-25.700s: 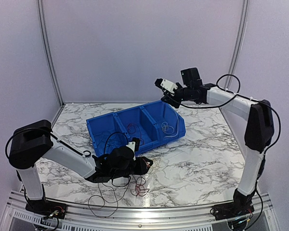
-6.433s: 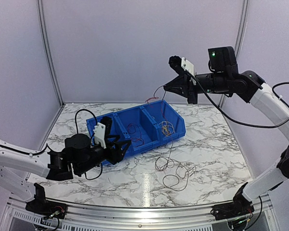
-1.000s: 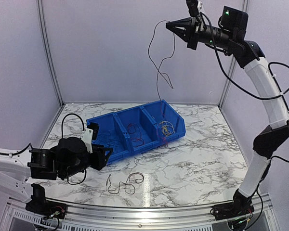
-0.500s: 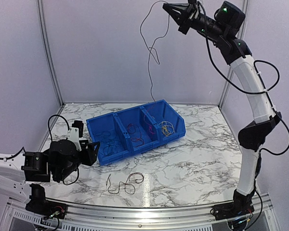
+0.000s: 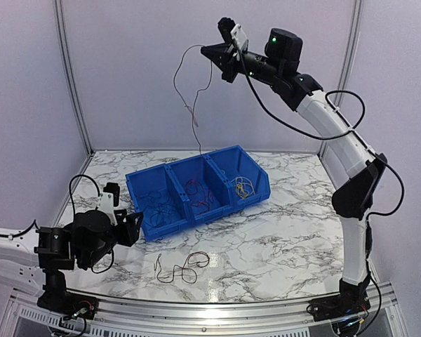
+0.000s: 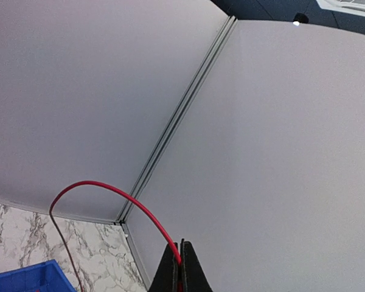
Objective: Untangle the cables
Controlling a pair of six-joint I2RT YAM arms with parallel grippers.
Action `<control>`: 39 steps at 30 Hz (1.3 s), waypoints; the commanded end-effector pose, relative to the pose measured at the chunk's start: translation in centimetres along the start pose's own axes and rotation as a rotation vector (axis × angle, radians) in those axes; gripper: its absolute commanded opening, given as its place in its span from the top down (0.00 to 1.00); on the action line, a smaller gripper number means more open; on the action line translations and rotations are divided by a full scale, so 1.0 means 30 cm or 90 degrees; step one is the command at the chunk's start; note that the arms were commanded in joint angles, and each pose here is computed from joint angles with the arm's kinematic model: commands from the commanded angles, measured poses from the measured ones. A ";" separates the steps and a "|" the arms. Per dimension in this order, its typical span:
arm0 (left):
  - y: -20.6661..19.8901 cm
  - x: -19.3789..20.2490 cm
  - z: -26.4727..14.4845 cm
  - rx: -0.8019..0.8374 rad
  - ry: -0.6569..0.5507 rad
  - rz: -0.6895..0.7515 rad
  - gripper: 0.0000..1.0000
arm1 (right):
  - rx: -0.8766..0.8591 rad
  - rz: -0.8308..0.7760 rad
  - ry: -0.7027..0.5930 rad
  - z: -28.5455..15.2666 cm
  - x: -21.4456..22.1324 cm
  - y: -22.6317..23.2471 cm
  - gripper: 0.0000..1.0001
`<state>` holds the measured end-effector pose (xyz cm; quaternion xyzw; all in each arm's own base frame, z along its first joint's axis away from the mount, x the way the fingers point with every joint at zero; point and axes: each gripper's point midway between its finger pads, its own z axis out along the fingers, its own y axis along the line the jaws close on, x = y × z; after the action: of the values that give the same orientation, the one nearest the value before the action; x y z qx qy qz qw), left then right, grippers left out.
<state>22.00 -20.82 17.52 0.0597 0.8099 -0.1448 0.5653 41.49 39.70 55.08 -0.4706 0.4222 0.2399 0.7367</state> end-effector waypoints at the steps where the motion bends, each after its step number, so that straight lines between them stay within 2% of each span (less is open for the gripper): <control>1: 0.011 -0.004 -0.006 0.007 -0.011 -0.030 0.44 | 0.001 0.007 0.072 0.004 0.138 0.017 1.00; 6: 0.028 0.015 -0.007 0.003 -0.009 -0.037 0.44 | -0.050 0.046 0.181 -0.029 0.404 0.104 1.00; 12: 0.053 0.028 -0.009 -0.011 -0.011 -0.040 0.43 | -0.064 0.096 0.260 -0.104 0.635 0.137 1.00; 20: 0.070 0.046 -0.001 -0.021 -0.005 -0.042 0.43 | -0.107 0.147 0.327 -0.163 0.832 0.258 1.00; 26: 0.079 0.063 -0.002 -0.022 -0.001 -0.050 0.43 | -0.146 0.173 0.379 -0.183 0.946 0.404 1.00; 34: 0.082 0.069 -0.006 -0.017 0.001 -0.063 0.43 | -0.115 0.205 0.473 -0.181 1.099 0.483 1.00; 39: 0.080 0.084 -0.004 -0.013 0.008 -0.071 0.43 | -0.132 0.225 0.545 -0.205 1.176 0.543 0.80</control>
<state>21.60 -18.91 15.11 0.0218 0.8177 -0.1586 0.5529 44.97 40.00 18.34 -0.5277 0.7013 0.2092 0.4312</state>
